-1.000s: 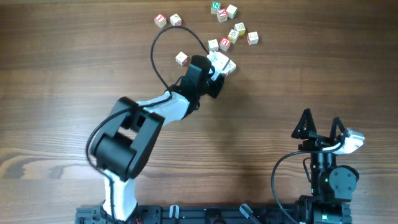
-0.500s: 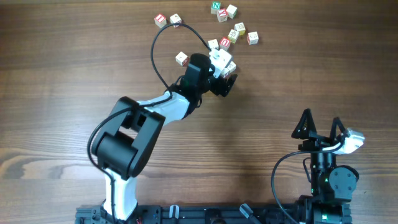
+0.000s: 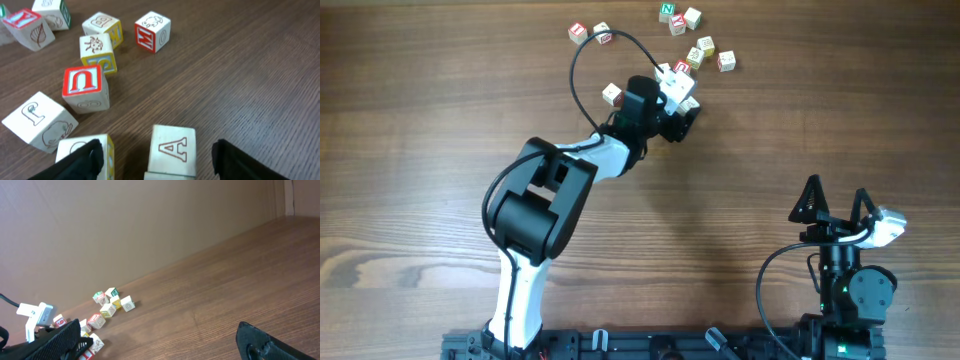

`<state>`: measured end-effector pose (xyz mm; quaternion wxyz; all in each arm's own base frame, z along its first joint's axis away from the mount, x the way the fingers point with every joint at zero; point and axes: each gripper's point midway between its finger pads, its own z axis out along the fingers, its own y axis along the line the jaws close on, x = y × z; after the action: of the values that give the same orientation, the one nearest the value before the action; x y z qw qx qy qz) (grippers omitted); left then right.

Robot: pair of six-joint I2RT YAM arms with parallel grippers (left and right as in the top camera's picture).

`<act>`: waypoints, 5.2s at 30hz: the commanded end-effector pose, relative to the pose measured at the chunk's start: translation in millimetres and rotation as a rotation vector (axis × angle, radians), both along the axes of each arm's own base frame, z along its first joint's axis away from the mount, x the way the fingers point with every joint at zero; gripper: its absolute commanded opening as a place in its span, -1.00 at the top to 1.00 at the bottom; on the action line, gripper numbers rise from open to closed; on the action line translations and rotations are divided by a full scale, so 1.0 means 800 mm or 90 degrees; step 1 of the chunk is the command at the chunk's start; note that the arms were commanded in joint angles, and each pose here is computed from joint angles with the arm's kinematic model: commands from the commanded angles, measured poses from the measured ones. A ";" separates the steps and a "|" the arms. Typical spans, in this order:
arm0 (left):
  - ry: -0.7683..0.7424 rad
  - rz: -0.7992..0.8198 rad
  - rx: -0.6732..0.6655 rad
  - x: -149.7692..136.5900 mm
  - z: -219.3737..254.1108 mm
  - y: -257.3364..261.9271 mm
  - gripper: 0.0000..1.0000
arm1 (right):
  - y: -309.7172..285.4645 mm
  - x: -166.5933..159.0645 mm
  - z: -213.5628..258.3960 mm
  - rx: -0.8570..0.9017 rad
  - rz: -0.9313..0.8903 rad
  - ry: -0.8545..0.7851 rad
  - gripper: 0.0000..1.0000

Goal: Form a circle

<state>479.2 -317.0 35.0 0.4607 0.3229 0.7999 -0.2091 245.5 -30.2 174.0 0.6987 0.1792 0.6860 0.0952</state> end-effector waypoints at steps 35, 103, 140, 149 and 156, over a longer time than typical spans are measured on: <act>0.277 0.213 0.090 -0.073 0.024 0.087 0.47 | 0.002 0.000 0.002 -0.009 0.008 -0.005 -0.99; 0.294 0.775 -0.145 -0.110 0.004 0.132 -0.09 | 0.002 0.000 0.002 -0.009 0.008 -0.005 -1.00; 0.450 0.431 -0.063 -0.165 0.028 0.052 0.92 | 0.002 0.000 0.002 -0.009 0.008 -0.005 -0.99; 0.443 0.331 0.068 -0.179 -0.023 0.055 0.92 | 0.002 0.000 0.002 -0.009 0.008 -0.005 -1.00; 0.391 0.348 0.127 -0.168 -0.026 0.080 0.92 | 0.002 0.000 0.002 -0.009 0.008 -0.005 -1.00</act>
<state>334.9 -262.2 16.4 0.1893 0.0412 0.9744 -0.1143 245.5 -30.2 174.0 0.6987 0.1792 0.6860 0.0952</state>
